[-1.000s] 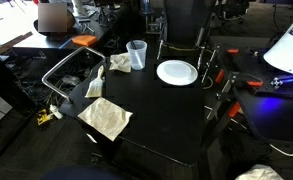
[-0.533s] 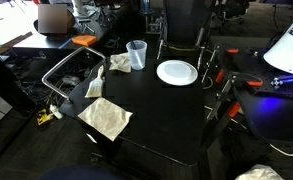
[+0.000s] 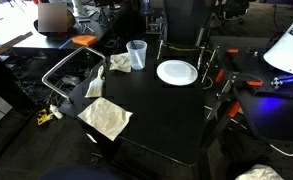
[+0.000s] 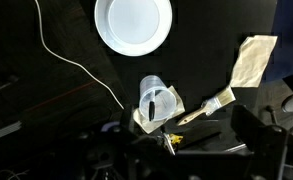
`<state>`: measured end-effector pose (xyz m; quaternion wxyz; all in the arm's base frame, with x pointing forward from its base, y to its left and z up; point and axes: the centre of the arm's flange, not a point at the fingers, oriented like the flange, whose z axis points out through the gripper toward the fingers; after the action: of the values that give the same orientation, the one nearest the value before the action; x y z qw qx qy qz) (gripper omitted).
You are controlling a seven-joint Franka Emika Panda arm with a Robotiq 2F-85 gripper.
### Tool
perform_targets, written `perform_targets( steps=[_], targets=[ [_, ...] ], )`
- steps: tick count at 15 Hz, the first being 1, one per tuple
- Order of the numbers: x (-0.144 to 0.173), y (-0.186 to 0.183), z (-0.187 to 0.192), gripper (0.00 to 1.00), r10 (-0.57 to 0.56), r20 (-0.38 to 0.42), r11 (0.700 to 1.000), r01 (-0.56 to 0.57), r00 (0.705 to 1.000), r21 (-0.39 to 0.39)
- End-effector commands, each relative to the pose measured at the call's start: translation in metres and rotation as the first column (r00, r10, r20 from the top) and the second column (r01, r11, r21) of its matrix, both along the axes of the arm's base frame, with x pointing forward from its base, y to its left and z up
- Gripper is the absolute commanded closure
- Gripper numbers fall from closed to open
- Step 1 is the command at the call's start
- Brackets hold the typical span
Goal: Take the pen out of the cup and set it on the table
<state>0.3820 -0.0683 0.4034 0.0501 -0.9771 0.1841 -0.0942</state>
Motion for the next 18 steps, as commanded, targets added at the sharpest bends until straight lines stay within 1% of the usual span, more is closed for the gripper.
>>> perform_targets(
  steps=[1,2,4,5,7,11,13,16,18],
  targets=[
    [0.010,0.028,-0.024,0.00,-0.106,0.052,0.993,0.109,0.993,-0.050],
    [0.012,0.034,-0.030,0.00,-0.133,0.066,0.989,0.136,0.989,-0.056],
    [0.011,0.041,-0.035,0.00,-0.172,0.061,0.983,0.176,0.983,-0.051],
    [0.010,0.037,-0.028,0.00,-0.124,0.050,0.991,0.126,0.991,-0.038],
    [0.011,0.041,-0.033,0.00,-0.144,0.044,0.988,0.146,0.989,-0.040],
    [0.010,0.039,-0.033,0.00,-0.150,0.044,0.988,0.152,0.988,-0.040],
    [0.018,0.045,-0.041,0.00,-0.159,0.058,0.986,0.162,0.986,-0.037],
    [0.030,0.053,-0.059,0.00,-0.143,0.073,0.986,0.149,0.987,-0.072],
    [0.038,0.058,-0.075,0.00,-0.134,0.069,0.987,0.140,0.989,-0.086]
  ],
)
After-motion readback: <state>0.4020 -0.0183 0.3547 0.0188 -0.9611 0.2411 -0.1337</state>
